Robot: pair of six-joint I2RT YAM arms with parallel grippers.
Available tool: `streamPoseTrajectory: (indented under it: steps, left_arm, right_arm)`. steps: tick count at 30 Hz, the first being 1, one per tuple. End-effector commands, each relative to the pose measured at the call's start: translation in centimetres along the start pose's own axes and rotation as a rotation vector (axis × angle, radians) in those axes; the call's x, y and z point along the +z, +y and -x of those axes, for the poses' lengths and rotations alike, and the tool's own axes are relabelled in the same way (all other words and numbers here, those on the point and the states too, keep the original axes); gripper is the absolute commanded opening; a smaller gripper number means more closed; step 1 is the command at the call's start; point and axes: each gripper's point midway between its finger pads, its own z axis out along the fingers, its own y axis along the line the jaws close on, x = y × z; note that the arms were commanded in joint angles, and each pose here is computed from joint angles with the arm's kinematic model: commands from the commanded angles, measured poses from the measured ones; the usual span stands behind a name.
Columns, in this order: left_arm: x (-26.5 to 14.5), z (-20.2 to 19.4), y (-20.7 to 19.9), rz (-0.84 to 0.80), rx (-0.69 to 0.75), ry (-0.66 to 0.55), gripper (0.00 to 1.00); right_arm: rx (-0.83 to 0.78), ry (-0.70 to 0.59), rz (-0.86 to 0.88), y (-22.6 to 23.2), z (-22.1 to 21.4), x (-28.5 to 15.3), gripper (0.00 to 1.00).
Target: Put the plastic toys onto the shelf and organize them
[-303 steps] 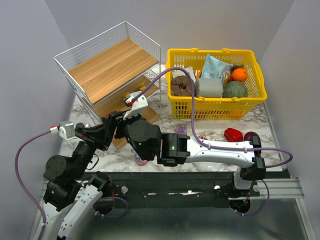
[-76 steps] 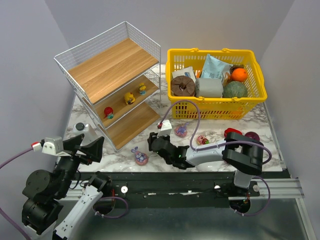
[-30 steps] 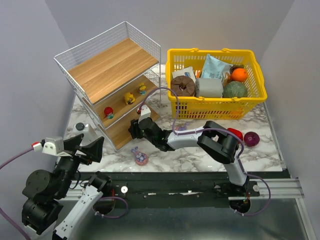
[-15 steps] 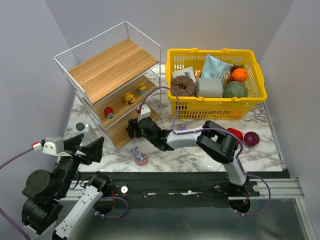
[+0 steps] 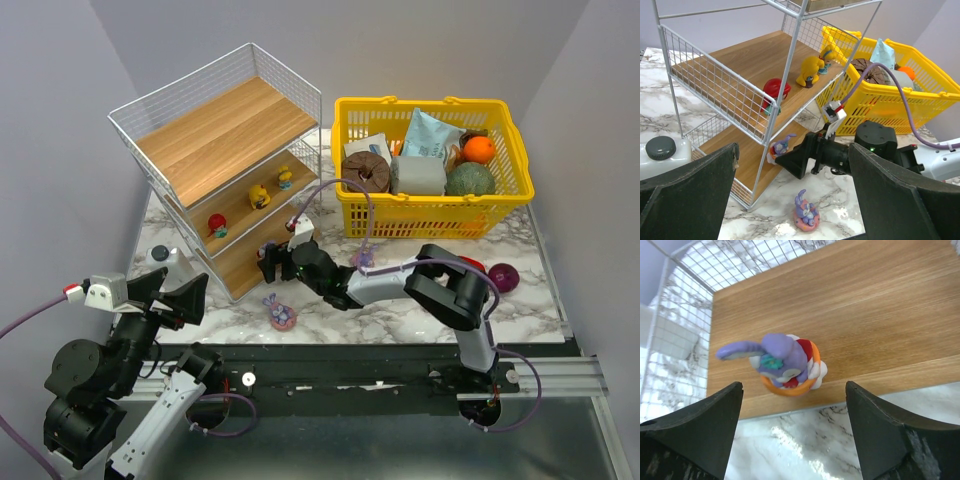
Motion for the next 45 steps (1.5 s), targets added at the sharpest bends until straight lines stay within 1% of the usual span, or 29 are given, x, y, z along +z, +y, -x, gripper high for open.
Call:
streamPoseTrajectory:
  steps: [1, 3, 9, 11, 12, 14, 16, 19, 21, 25, 33, 36, 39, 40, 42, 43, 45]
  left_arm:
    - [0.0, -0.1, 0.4, 0.019, 0.017, 0.009, 0.99]
    - [0.0, -0.1, 0.4, 0.021, 0.016, 0.009, 0.99]
    - [-0.1, 0.1, 0.4, 0.018, 0.016, 0.005, 0.99]
    - [-0.2, 0.1, 0.4, 0.018, 0.018, 0.006, 0.99]
    - [-0.2, 0.1, 0.4, 0.017, 0.018, 0.006, 0.99]
    - [-0.3, 0.1, 0.4, 0.019, 0.014, 0.003, 0.99]
    - [-0.4, 0.1, 0.5, 0.018, 0.013, 0.000, 0.99]
    - [-0.6, 0.1, 0.5, 0.021, 0.013, -0.002, 0.99]
    - [-0.6, 0.1, 0.5, 0.019, 0.013, -0.002, 0.99]
    - [-0.5, 0.0, 0.5, 0.018, 0.011, 0.004, 0.99]
    - [-0.7, 0.0, 0.5, 0.015, 0.012, 0.007, 0.99]
    - [-0.7, -0.1, 0.5, 0.015, 0.012, 0.007, 0.99]
    - [-0.7, -0.1, 0.5, 0.015, 0.011, 0.006, 0.99]
    - [-0.7, -0.1, 0.5, 0.015, 0.011, 0.006, 0.99]
    - [-0.7, 0.0, 0.5, 0.014, 0.009, 0.003, 0.99]
    - [-0.7, 0.0, 0.5, 0.016, 0.010, 0.003, 0.99]
    - [-0.8, -0.1, 0.5, 0.014, 0.010, 0.003, 0.99]
  right_arm:
    - [0.016, -0.114, 0.080, 1.7, 4.2, -1.7, 0.91]
    - [0.011, -0.132, 0.091, 1.9, 5.0, -2.3, 0.91]
    - [-0.008, -0.094, 0.138, 2.3, 4.0, -4.8, 0.92]
    - [-0.036, -0.061, 0.175, 2.9, 2.8, -5.9, 0.92]
    - [-0.074, -0.033, 0.182, 2.5, 1.5, -6.6, 0.92]
    - [-0.114, -0.014, 0.225, 3.7, 0.4, -8.2, 0.92]
    - [-0.183, 0.009, 0.219, 3.6, -1.3, -9.2, 0.93]
    - [-0.249, 0.049, 0.224, 4.9, -4.0, -10.6, 0.94]
    - [-0.243, 0.060, 0.226, 5.1, -4.9, -11.0, 0.95]
    - [-0.199, 0.044, 0.233, 5.6, -5.7, -11.4, 0.95]
    - [-0.169, 0.098, 0.170, 4.6, -8.5, -9.9, 0.96]
    - [-0.171, 0.128, 0.133, 3.9, -9.8, -9.4, 0.92]
    - [-0.159, 0.135, 0.124, 3.9, -10.3, -8.8, 0.81]
    - [-0.157, 0.137, 0.124, 4.2, -10.2, -8.6, 0.73]
    - [-0.150, 0.148, 0.109, 4.0, -10.7, -8.2, 0.64]
    - [-0.150, 0.150, 0.106, 4.0, -10.9, -8.0, 0.56]
    - [-0.137, 0.144, 0.087, 4.1, -10.8, -7.5, 0.48]
